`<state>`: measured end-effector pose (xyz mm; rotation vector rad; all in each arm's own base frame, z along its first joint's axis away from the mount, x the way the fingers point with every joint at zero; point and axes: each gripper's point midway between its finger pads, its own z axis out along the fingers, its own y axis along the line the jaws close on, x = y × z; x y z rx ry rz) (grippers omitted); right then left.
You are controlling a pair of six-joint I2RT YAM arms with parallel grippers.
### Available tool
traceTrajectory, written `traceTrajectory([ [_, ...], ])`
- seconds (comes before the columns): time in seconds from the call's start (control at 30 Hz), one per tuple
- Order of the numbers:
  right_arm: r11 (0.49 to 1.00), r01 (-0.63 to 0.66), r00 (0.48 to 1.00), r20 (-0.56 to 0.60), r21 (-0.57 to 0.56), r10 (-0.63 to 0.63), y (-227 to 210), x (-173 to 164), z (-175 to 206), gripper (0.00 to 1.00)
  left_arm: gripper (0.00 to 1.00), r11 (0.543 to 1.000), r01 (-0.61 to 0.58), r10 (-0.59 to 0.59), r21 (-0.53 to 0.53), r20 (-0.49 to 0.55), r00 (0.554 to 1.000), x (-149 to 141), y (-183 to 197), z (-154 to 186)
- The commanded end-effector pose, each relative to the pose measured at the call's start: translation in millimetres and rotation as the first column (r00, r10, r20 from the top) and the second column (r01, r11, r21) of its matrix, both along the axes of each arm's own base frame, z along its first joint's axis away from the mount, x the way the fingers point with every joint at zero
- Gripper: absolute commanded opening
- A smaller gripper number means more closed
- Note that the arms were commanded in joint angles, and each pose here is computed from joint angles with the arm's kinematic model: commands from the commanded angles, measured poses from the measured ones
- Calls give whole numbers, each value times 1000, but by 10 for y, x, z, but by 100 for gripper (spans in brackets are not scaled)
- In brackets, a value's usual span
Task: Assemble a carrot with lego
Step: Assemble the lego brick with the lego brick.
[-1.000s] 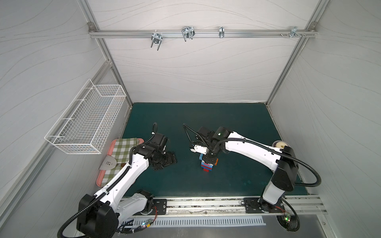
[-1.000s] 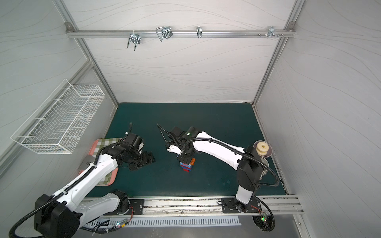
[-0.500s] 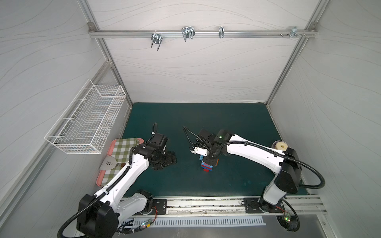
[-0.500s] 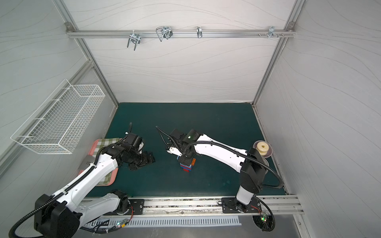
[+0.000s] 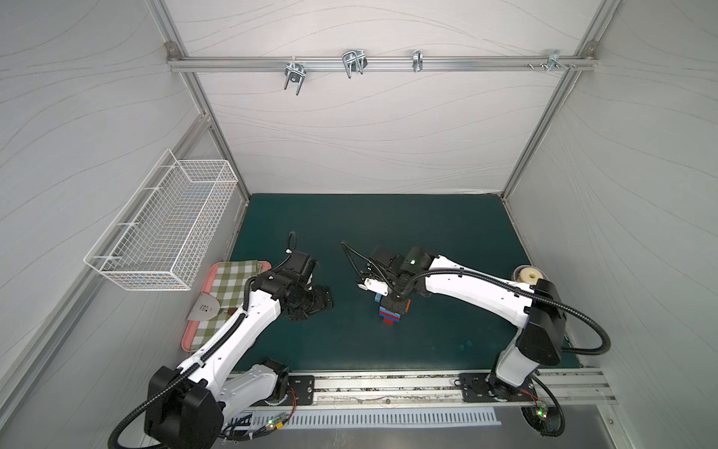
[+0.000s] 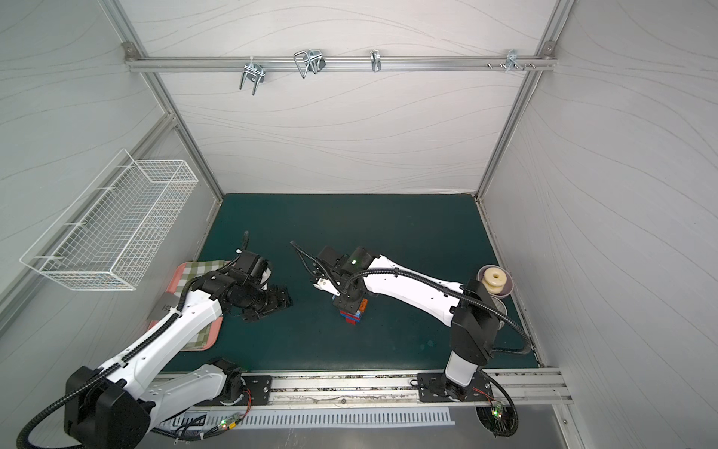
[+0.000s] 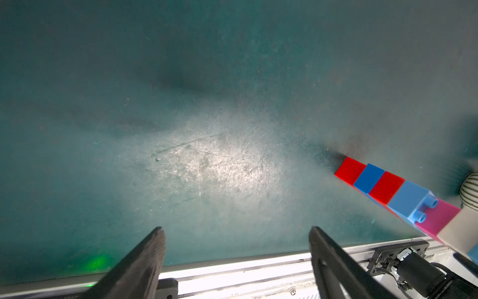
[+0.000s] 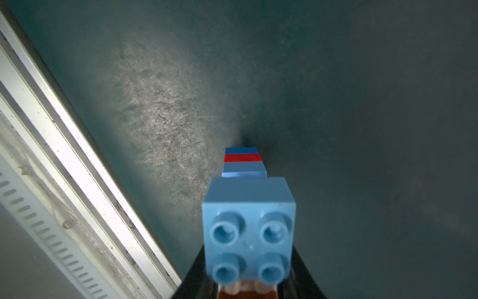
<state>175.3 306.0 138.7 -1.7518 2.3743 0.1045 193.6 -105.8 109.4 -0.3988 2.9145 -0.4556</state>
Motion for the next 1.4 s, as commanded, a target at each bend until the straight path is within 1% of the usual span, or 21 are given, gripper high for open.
traceTrajectory([
  [0.0, 986, 1, 991, -134, -165, -23, -327, -202, -406, 0, 87, 1000, -4, 4, 12, 26, 1000, 44, 30, 55],
  [0.23, 984, -19, 984, -178, -177, -13, -372, -291, -523, 0, 88, 1000, -1, 1, 12, 23, 1000, 56, 23, 46],
  [0.5, 981, -29, 976, -216, -191, -13, -395, -259, -577, 0, 87, 1000, -1, 1, 12, 19, 1000, 60, 21, 39],
  [0.87, 983, -33, 970, -245, -182, -13, -400, -254, -540, 0, 87, 1000, -1, 0, 11, 23, 1000, 70, 15, 49],
  [1.0, 988, -28, 972, -234, -153, -9, -357, -237, -464, 0, 87, 1000, -1, 0, 14, 27, 1000, 69, 24, 64],
  [1.2, 995, -18, 979, -205, -100, -3, -306, -220, -301, 9, 88, 1000, -2, 1, 16, 31, 1000, 70, 29, 77],
  [1.37, 997, -29, 981, -192, -76, 13, -289, -255, -224, 19, 87, 1000, -2, 2, 17, 31, 1000, 71, 31, 84],
])
